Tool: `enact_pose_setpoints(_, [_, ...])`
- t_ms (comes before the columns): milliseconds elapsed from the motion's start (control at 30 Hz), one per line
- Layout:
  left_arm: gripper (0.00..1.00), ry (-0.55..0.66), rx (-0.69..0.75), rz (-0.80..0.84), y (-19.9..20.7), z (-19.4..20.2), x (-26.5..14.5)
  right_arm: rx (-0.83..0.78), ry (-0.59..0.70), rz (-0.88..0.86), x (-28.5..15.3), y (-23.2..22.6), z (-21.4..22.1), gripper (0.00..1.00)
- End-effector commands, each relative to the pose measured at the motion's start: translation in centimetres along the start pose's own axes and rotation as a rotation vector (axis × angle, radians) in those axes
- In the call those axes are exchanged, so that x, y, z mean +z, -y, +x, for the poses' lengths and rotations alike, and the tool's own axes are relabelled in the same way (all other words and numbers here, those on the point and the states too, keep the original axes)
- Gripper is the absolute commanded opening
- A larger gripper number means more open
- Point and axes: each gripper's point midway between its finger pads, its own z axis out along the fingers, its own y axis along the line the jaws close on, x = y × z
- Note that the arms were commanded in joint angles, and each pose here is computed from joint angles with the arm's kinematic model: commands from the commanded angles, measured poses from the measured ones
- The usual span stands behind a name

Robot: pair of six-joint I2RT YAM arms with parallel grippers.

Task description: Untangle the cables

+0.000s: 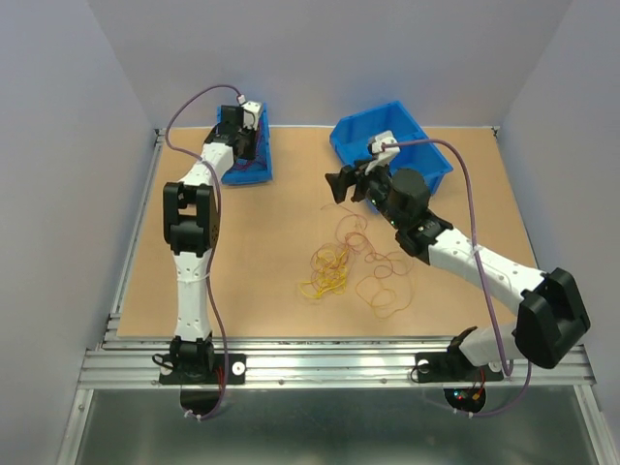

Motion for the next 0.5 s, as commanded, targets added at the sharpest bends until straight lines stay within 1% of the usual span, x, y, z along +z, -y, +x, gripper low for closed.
enact_pose_setpoints(0, [0.37,0.203,0.026,-0.06,-2.1,-7.9,-8.2,-0.042,-0.213,0.016,0.4,0.3,1.4,0.84])
enact_pose_setpoints(33, [0.38,0.22,0.024,-0.063,-2.0,-8.4,-9.0,-0.053,-0.249,0.025,0.0,0.5,2.1,0.84])
enact_pose_setpoints(67, [0.43,0.263,0.019,-0.076,-2.1,-9.8,-11.0,-0.063,-0.298,0.064,-0.8,1.2,3.0,0.84])
enact_pose_setpoints(100, [0.47,0.282,0.032,-0.073,-1.8,-10.3,-11.8,-0.068,-0.325,0.089,-1.4,1.6,3.3,0.84])
enact_pose_setpoints(133, [0.48,0.273,0.038,-0.068,-1.4,-9.6,-12.1,-0.069,-0.348,0.121,-2.0,2.2,3.9,0.83])
enact_pose_setpoints(167, [0.53,0.293,0.038,-0.082,-1.4,-10.0,-12.8,-0.072,-0.397,0.147,-2.9,2.6,4.8,0.82])
enact_pose_setpoints(200, [0.57,0.31,0.048,-0.08,-1.1,-10.4,-14.1,-0.082,-0.411,0.163,-3.4,2.9,4.9,0.8])
enact_pose_setpoints(233, [0.62,0.327,0.04,-0.092,-1.2,-10.7,-14.9,-0.09,-0.44,0.16,-4.0,2.9,5.6,0.68])
enact_pose_setpoints(267, [0.73,0.365,0.027,-0.098,-1.2,-11.7,-16.7,-0.101,-0.488,0.149,-4.7,2.9,6.6,0.64])
enact_pose_setpoints(300, [0.9,0.357,0.012,-0.091,-1.0,-10.9,-16.7,-0.107,-0.517,0.149,-5.1,3.0,7.3,0.63])
enact_pose_setpoints(333, [0.99,0.382,0.008,-0.085,-0.8,-11.2,-17.5,-0.112,-0.55,0.146,-5.5,2.9,8.0,0.61])
enact_pose_setpoints(367, [0.99,0.419,0.002,-0.086,-0.8,-12.1,-19.3,-0.122,-0.606,0.169,-6.3,3.2,9.0,0.6])
enact_pose_setpoints(433, [0.99,0.429,0.003,-0.077,-0.4,-11.3,-20.2,-0.131,-0.679,0.219,-7.0,3.9,10.8,0.57])
enact_pose_setpoints(467, [0.99,0.472,0.014,-0.046,0.3,-12.1,-22.1,-0.138,-0.722,0.25,-7.6,4.2,11.6,0.56])
